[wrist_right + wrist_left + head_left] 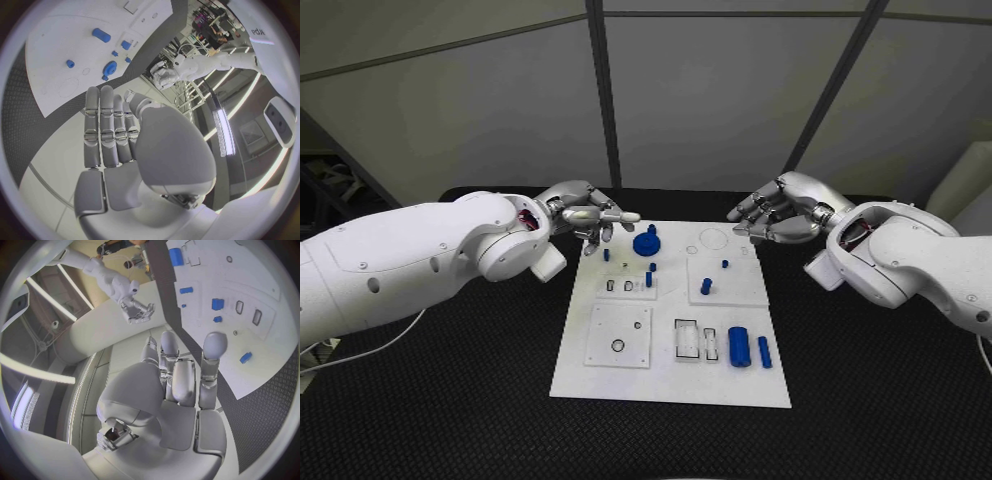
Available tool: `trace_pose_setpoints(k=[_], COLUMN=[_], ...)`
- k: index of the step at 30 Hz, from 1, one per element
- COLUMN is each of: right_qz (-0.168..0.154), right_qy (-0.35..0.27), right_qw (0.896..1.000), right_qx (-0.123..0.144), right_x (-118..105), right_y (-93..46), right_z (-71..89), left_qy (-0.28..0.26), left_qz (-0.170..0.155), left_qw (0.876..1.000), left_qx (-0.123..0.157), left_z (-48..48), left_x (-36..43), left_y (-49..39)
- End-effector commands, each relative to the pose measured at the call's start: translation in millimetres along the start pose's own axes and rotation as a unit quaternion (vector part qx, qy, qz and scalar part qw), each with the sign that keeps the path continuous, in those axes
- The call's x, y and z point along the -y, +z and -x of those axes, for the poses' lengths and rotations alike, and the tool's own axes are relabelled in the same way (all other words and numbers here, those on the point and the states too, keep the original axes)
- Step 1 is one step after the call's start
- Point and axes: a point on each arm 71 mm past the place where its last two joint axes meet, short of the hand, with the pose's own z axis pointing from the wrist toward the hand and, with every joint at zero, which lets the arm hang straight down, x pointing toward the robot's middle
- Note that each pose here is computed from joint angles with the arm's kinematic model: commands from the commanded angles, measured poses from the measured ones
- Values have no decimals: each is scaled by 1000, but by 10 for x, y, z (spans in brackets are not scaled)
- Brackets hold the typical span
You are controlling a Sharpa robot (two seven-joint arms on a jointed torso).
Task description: Assemble the parts on the task board
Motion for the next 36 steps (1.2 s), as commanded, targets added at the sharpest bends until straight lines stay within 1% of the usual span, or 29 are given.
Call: trace_pose_setpoints(k=[1,3,8,14,17,19,22,29,36], right_qz=[11,12,14,15,16,15,15,16,15], right_qy=[103,103,97,94,92,92,90,85,85], right_qw=[995,994,995,995,995,994,994,995,995], right_qx=[17,22,30,40,46,51,55,57,57], right_x=[16,31,32,20,16,12,-2,-28,-39], right_y=[22,32,46,72,79,85,82,74,85], right_z=[74,95,111,108,111,112,108,95,80], left_qy=[137,167,224,265,273,280,285,290,297], left_qz=[117,142,184,226,235,238,239,241,242], left_qw=[983,975,955,935,931,927,925,922,919], left_qx=[-39,-46,-54,-65,-66,-73,-79,-86,-96], left_z=[-69,-110,-226,-347,-375,-405,-437,-488,-563], left_x=[-72,-47,-17,-27,-21,-11,3,30,65], left_y=[70,131,288,457,511,557,602,667,717])
